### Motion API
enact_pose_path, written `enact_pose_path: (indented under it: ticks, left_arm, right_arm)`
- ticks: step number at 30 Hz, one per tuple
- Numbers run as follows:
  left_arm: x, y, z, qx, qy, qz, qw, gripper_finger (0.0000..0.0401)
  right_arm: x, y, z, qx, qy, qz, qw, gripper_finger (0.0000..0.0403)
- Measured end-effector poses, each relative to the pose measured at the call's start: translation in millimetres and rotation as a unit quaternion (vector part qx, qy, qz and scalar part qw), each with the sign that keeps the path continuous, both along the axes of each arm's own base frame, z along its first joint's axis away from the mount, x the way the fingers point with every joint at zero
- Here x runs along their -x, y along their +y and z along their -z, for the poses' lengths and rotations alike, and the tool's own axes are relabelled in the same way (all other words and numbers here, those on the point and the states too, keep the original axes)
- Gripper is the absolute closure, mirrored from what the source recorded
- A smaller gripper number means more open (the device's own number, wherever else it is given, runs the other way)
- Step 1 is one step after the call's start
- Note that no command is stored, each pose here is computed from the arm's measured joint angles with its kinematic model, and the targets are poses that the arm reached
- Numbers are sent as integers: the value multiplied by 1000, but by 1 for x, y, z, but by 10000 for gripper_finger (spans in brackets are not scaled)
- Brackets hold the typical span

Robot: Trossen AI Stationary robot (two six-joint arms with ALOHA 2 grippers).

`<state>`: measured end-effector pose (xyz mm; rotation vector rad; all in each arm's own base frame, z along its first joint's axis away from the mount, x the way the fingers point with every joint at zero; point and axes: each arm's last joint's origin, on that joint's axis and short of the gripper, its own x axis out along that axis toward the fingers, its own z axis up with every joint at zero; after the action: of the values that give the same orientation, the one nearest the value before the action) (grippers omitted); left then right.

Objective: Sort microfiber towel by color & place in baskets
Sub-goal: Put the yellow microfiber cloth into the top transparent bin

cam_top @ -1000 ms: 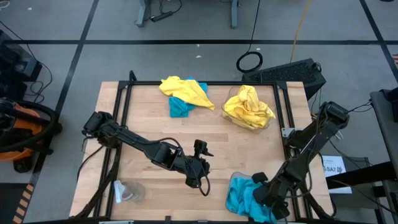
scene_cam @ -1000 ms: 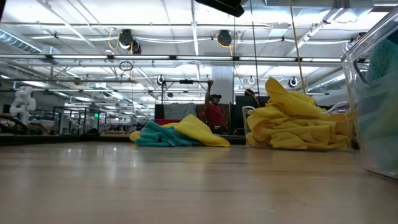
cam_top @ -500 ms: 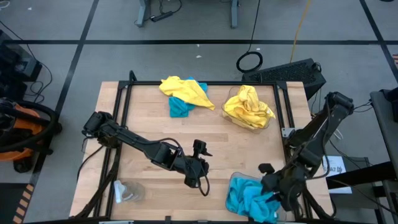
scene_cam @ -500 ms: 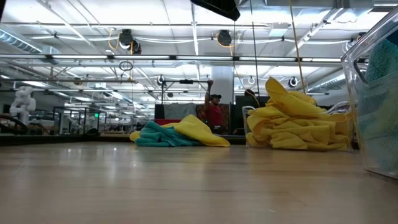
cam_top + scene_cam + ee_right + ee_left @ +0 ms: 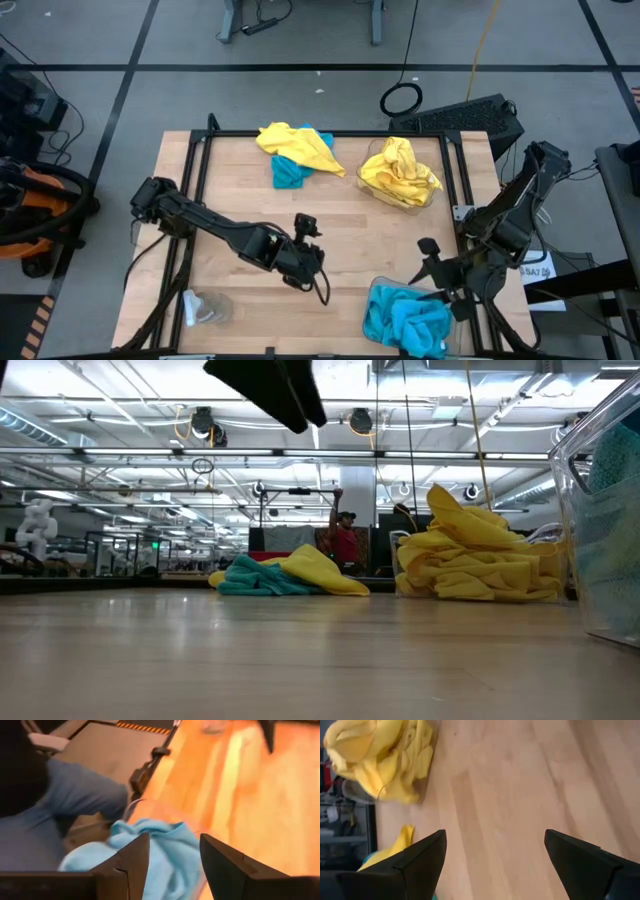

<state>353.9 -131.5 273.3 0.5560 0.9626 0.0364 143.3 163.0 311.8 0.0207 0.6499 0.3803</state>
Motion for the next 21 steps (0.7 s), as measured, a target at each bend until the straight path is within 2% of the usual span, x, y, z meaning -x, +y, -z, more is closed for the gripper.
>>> enact_pose_path:
  ticks: [8, 13, 21]
  left_arm:
    - [24, 15, 0, -38, 80, -66, 994, 59]
    - [29, 25, -4, -56, 87, -92, 990, 59]
    - [33, 46, -20, -54, 75, -113, 989, 59]
  right_arm:
    - [-5, -7, -2, 69, -54, 43, 995, 236]
    - [-11, -13, -2, 97, -67, 63, 991, 236]
    - [-16, -19, -2, 101, -65, 79, 990, 236]
